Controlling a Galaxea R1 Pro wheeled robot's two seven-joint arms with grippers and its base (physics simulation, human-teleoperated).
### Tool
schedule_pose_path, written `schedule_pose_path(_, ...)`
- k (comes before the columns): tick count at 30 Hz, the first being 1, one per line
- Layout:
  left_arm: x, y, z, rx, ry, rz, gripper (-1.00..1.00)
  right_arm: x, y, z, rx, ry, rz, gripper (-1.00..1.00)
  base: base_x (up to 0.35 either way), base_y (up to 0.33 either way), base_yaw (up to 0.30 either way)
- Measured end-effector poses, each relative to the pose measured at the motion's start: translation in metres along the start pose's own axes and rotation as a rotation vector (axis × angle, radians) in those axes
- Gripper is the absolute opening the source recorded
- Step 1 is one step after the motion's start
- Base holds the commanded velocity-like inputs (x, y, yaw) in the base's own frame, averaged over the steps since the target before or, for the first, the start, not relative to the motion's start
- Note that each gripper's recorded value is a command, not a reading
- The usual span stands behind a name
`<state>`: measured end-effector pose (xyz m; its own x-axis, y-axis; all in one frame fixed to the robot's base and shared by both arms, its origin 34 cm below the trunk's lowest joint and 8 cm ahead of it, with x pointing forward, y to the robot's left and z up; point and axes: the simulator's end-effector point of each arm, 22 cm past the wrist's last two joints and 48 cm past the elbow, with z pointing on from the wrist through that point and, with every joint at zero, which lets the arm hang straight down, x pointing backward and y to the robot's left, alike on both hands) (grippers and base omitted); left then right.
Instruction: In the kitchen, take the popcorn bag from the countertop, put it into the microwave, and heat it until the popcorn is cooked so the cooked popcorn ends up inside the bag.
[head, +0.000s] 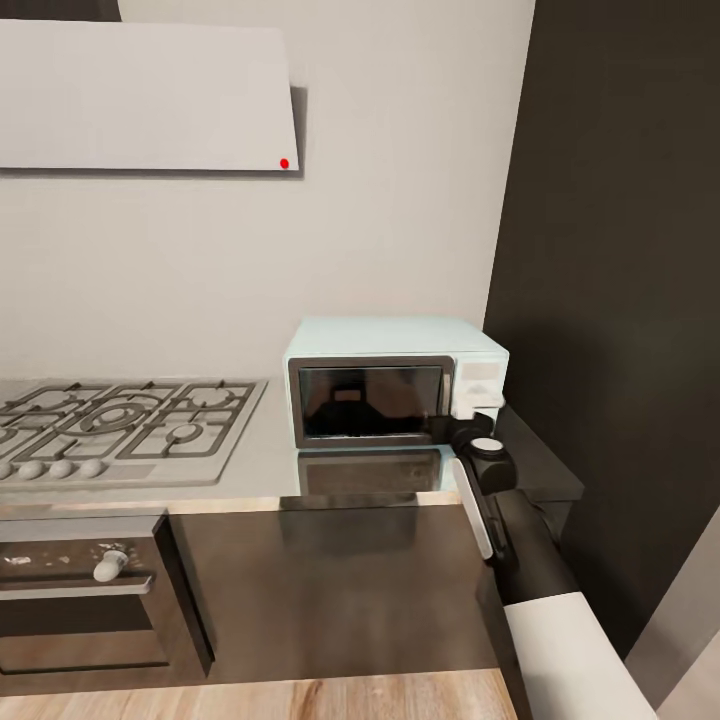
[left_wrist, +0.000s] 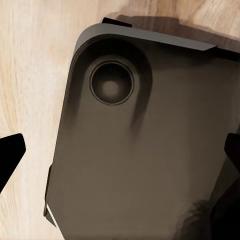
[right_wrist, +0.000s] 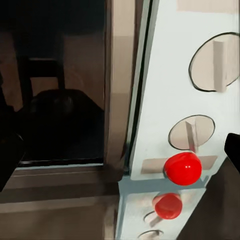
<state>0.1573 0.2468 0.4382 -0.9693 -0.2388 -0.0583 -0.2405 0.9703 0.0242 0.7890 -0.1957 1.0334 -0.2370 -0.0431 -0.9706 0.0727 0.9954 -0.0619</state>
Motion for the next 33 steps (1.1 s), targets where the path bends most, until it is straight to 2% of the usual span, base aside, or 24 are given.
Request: schedule_pose_path(33,0.0012,0.001,0.0,0.0,0.001,-0.003,1.0,0.0004,0.0043,0.0012,-0.045,0.003,0.015,1.0,0.0,0.0,0.0)
